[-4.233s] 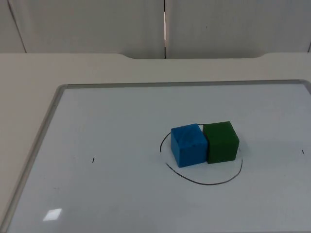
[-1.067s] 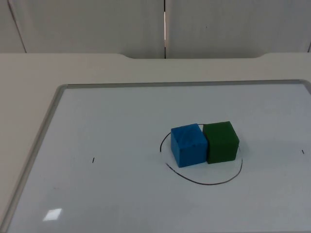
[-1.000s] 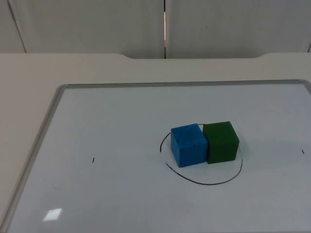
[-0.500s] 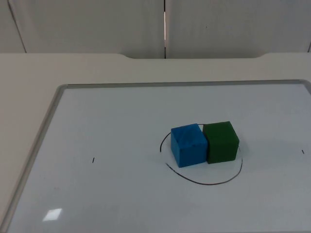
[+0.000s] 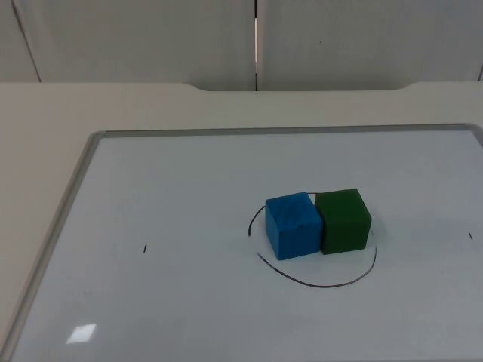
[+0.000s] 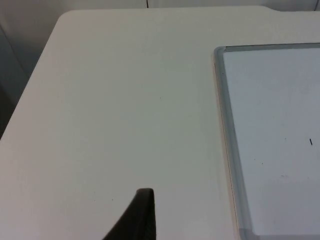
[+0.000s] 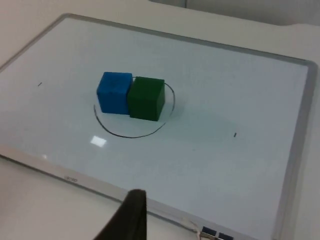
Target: Push the two cubes into the marked area.
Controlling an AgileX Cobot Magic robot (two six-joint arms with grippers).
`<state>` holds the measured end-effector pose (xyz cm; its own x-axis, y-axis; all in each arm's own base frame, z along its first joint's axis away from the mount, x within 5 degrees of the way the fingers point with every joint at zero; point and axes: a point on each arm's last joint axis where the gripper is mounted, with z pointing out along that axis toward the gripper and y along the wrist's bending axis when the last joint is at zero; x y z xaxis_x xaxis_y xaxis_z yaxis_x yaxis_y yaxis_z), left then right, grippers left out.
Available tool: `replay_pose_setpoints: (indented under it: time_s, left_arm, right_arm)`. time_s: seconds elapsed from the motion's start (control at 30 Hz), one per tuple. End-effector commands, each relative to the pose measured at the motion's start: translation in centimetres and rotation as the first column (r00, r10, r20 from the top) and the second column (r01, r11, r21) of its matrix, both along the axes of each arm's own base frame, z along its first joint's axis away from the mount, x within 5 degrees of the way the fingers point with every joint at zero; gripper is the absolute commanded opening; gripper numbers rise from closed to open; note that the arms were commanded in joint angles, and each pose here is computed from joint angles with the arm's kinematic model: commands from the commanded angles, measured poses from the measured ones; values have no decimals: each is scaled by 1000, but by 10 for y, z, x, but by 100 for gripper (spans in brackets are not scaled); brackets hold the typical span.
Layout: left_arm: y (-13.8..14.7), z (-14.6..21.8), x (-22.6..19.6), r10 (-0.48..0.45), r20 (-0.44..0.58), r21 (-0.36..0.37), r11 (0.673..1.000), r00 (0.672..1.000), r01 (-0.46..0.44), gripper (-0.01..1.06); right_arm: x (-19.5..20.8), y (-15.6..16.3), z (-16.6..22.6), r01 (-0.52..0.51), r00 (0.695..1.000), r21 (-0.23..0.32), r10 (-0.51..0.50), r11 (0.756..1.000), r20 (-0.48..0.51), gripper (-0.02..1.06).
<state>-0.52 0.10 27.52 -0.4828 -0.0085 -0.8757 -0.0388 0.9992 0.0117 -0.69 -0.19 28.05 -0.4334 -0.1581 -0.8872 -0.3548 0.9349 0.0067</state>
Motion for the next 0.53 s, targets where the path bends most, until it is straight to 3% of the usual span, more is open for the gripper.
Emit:
replay_pose_setpoints:
  time_s: [0.0, 0.2, 0.5]
  left_arm:
    - [0, -1, 0, 4, 10, 3, 1000, 1000, -4, 105]
    - [0, -1, 0, 4, 10, 3, 1000, 1000, -4, 105]
    - [0, -1, 0, 4, 10, 3, 1000, 1000, -4, 105]
  right_arm:
    - [0, 1, 0, 84, 996, 12, -84, 996, -2, 105]
    - [-1, 2, 0, 212, 977, 12, -212, 977, -2, 105]
    - [-1, 3, 0, 311, 950, 12, -311, 950, -2, 105]
